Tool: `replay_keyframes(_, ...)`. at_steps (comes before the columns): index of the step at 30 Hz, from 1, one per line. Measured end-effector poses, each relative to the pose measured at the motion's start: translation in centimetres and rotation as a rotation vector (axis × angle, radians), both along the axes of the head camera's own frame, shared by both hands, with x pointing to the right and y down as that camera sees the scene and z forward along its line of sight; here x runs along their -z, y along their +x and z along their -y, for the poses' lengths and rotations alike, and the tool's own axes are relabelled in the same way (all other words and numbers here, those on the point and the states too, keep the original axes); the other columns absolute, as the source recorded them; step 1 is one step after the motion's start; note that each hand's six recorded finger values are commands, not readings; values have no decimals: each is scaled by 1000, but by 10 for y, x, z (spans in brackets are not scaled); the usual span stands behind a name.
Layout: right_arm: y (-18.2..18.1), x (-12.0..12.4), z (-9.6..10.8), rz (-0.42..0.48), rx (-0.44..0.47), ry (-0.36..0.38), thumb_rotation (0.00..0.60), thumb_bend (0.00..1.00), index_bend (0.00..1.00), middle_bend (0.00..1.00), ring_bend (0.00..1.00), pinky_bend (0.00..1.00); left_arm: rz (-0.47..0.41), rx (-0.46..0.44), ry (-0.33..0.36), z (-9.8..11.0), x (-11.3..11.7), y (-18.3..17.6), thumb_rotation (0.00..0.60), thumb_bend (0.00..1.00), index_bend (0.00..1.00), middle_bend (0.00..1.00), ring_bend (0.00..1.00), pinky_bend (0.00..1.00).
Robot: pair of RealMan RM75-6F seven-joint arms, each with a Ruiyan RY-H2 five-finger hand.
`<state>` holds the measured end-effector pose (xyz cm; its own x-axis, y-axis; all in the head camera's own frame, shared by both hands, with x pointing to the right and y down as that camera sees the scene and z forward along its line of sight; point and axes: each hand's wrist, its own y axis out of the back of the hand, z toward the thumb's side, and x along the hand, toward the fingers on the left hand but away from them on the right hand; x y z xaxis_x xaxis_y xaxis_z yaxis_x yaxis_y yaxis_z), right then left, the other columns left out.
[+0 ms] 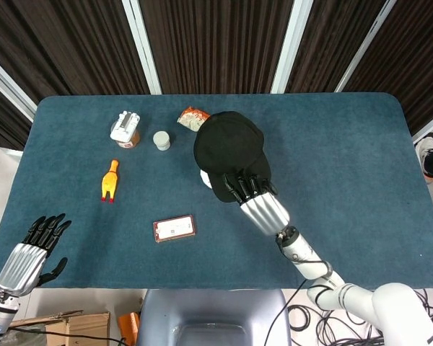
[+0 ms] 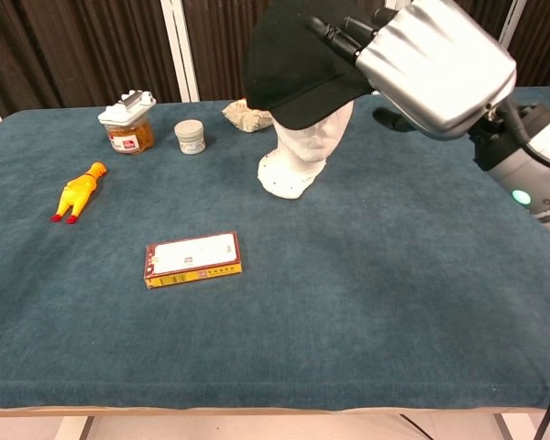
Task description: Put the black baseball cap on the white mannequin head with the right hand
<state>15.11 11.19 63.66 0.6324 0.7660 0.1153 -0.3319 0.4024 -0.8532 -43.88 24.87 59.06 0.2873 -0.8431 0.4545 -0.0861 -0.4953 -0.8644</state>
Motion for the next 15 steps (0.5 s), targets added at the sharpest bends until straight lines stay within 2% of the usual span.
replay_keyframes(6,14,16,-16,121,-86,-138,600,8,0,45,158,489,-3,5,12,0,4,-1,600,409,0,0,0,0)
replay_keyframes(10,42,40,-31,202,-168,-218,600,8,0,13,86,395,-7,18,25,1,8,-5,600,408,0,0,0,0)
replay_keyframes(13,85,62,-45,249,-282,-286,600,8,0,7,21,259,-10,29,37,2,13,-8,600,410,0,0,0,0)
replay_keyframes(15,130,75,-57,255,-401,-345,600,8,0,2,1,164,-11,31,45,2,15,-9,600,410,0,0,0,0)
